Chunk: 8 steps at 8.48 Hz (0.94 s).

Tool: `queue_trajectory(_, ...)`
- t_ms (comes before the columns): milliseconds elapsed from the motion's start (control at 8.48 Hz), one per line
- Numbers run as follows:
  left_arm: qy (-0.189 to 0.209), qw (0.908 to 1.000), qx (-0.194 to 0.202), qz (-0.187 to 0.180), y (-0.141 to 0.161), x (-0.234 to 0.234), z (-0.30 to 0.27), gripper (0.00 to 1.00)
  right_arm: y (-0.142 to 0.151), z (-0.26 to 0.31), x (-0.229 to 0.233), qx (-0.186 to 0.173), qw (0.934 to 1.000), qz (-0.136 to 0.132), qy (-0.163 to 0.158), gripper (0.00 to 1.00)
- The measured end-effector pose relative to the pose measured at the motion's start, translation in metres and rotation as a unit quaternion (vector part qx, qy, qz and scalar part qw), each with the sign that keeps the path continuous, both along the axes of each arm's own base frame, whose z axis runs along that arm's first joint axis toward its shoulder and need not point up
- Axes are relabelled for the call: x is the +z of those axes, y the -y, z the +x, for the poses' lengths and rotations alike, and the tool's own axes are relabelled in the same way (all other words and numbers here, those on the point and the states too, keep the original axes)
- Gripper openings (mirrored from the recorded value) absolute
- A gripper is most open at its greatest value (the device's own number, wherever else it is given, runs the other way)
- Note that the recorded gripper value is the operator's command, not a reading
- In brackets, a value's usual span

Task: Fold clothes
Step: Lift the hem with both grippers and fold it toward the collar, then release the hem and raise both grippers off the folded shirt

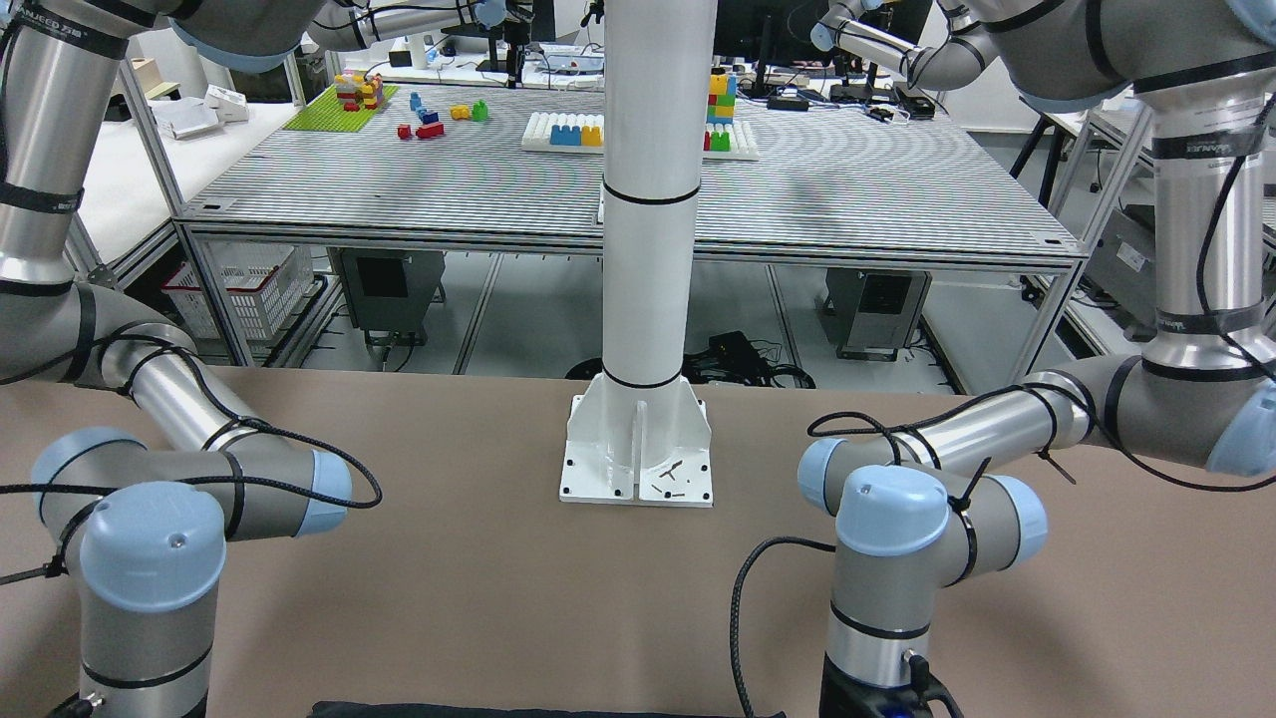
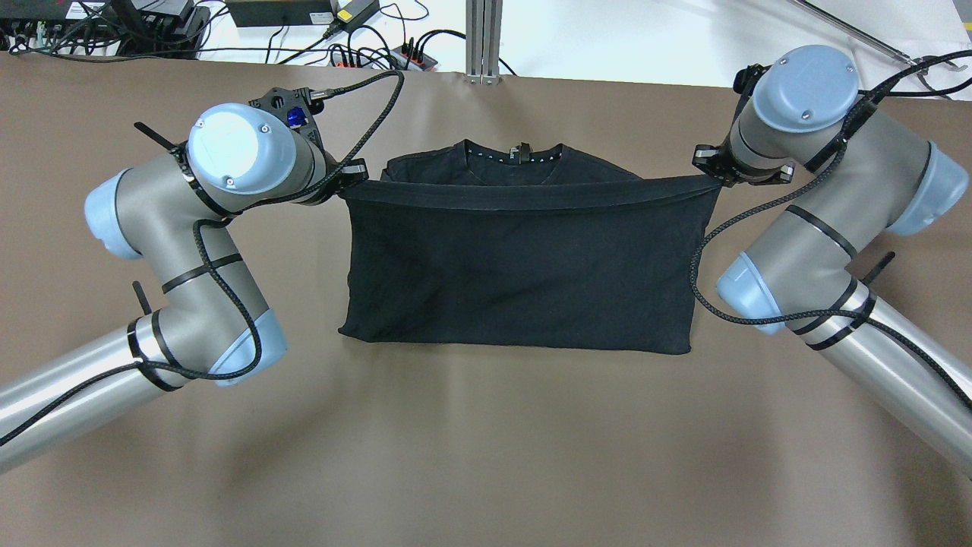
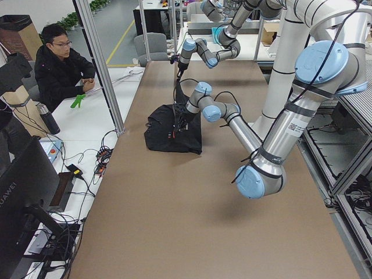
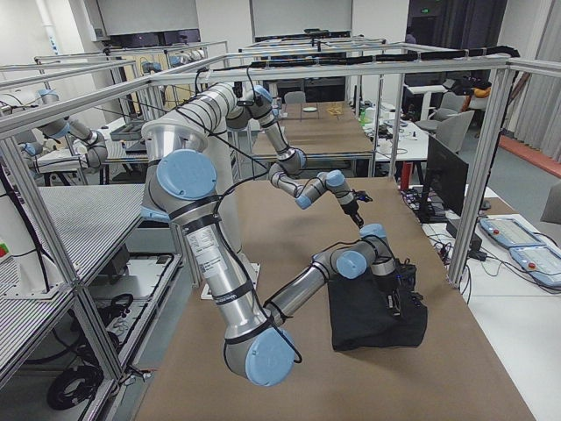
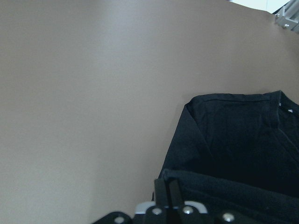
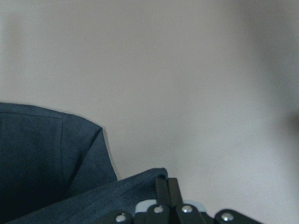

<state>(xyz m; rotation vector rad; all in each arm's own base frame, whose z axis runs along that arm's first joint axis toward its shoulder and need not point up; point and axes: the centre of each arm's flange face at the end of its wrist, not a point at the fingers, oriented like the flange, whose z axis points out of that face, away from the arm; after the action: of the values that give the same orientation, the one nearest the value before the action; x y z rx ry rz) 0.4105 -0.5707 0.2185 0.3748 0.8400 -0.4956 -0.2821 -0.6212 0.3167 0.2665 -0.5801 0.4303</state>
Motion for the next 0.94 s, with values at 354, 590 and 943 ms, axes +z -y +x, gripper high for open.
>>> queue_trajectory(354,-0.003,1.0,-0.004,0.005,0.043,0.031,0.035,0.24,0.022,-0.025,0.037,0.002,1.0,0.006,-0.006,0.33)
queue_trajectory(590,-0.008,0.9999,-0.01,0.01,0.059,0.047,0.036,0.49,0.034,-0.038,0.046,0.018,0.9998,0.006,0.001,0.5)
queue_trajectory(943,-0.015,0.9998,-0.012,0.01,0.074,0.058,0.03,0.55,0.064,-0.06,0.02,0.078,0.9962,-0.016,0.035,0.63)
